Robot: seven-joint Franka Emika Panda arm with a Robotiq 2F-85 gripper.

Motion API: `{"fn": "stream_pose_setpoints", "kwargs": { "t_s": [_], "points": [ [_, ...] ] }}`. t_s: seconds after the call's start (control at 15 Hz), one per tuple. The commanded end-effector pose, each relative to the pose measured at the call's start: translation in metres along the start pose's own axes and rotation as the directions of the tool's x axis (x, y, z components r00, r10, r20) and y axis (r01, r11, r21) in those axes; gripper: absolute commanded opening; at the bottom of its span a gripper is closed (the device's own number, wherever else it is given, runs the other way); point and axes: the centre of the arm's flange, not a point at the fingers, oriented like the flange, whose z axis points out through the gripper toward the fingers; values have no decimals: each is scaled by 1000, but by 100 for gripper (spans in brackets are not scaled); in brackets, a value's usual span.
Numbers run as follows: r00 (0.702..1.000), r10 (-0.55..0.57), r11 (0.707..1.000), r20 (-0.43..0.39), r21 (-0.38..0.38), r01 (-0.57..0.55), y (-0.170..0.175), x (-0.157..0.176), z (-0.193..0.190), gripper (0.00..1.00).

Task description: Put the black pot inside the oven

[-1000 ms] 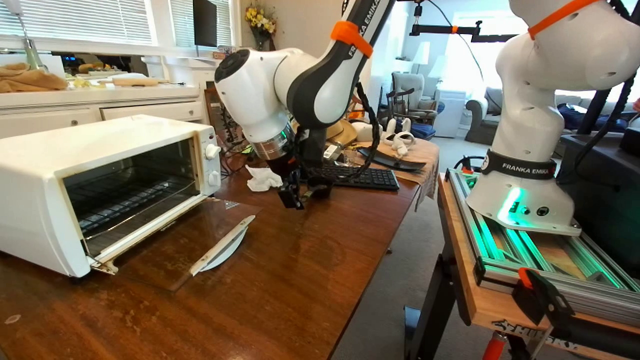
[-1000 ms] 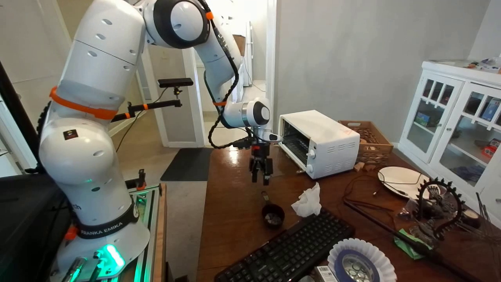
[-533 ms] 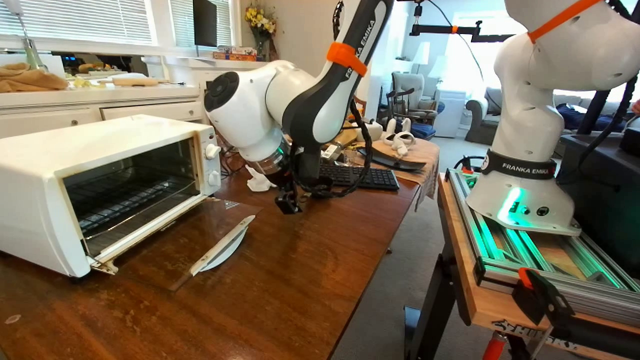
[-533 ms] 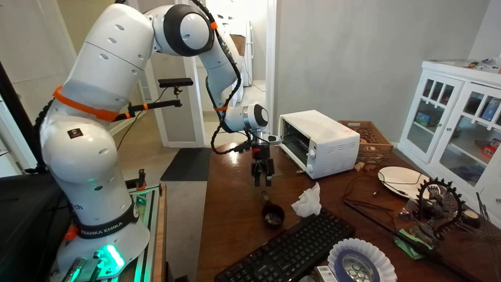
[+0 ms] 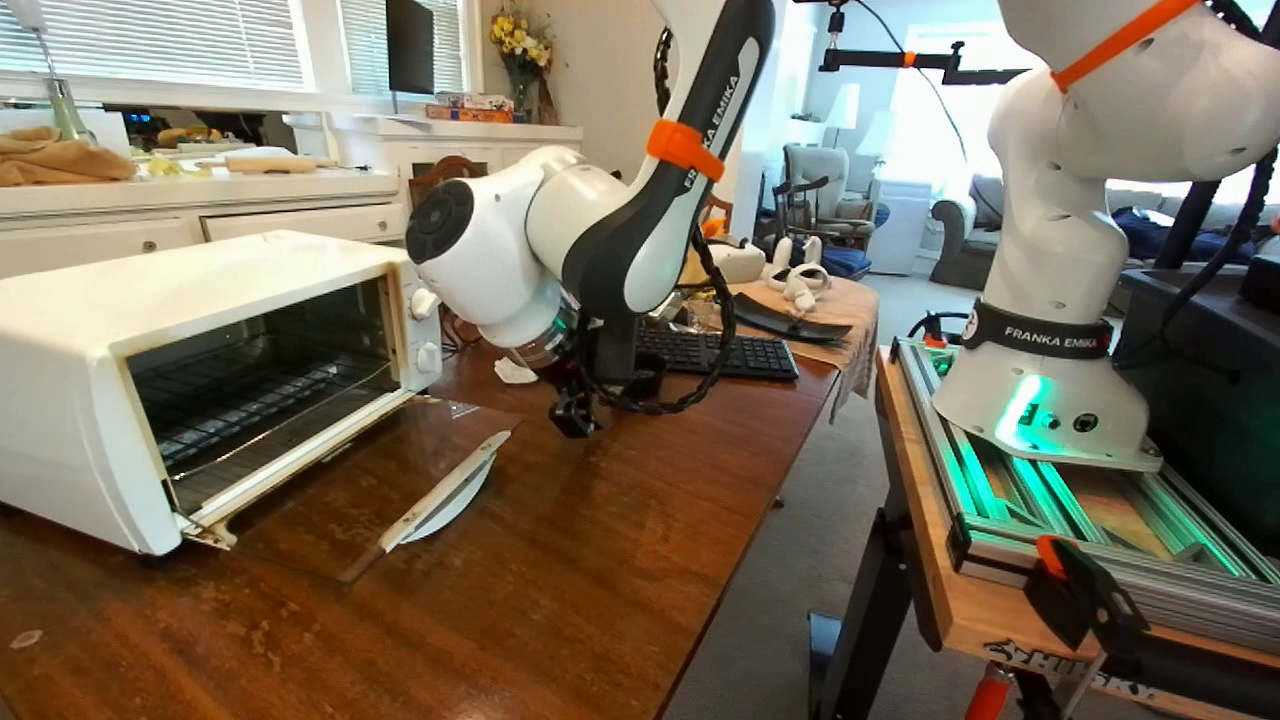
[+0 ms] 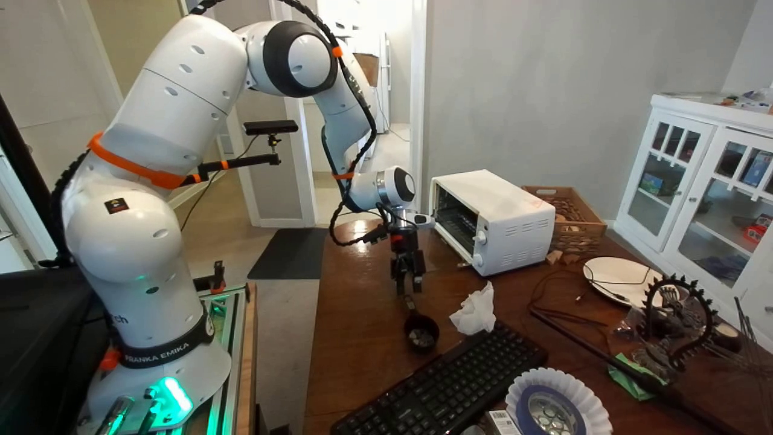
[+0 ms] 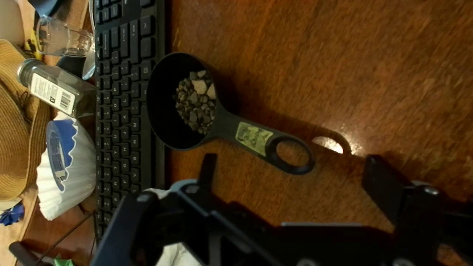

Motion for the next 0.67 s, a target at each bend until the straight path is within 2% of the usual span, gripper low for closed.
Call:
{"fn": "stream_pose_setpoints", "kwargs": {
  "t_s": [0.0, 0.6],
  "points": [
    [1000, 28, 997, -7, -65, -29, -12, 7, 6, 100],
    [993, 115, 984, 24, -136, -111, -5, 5, 12, 100]
  ]
}}
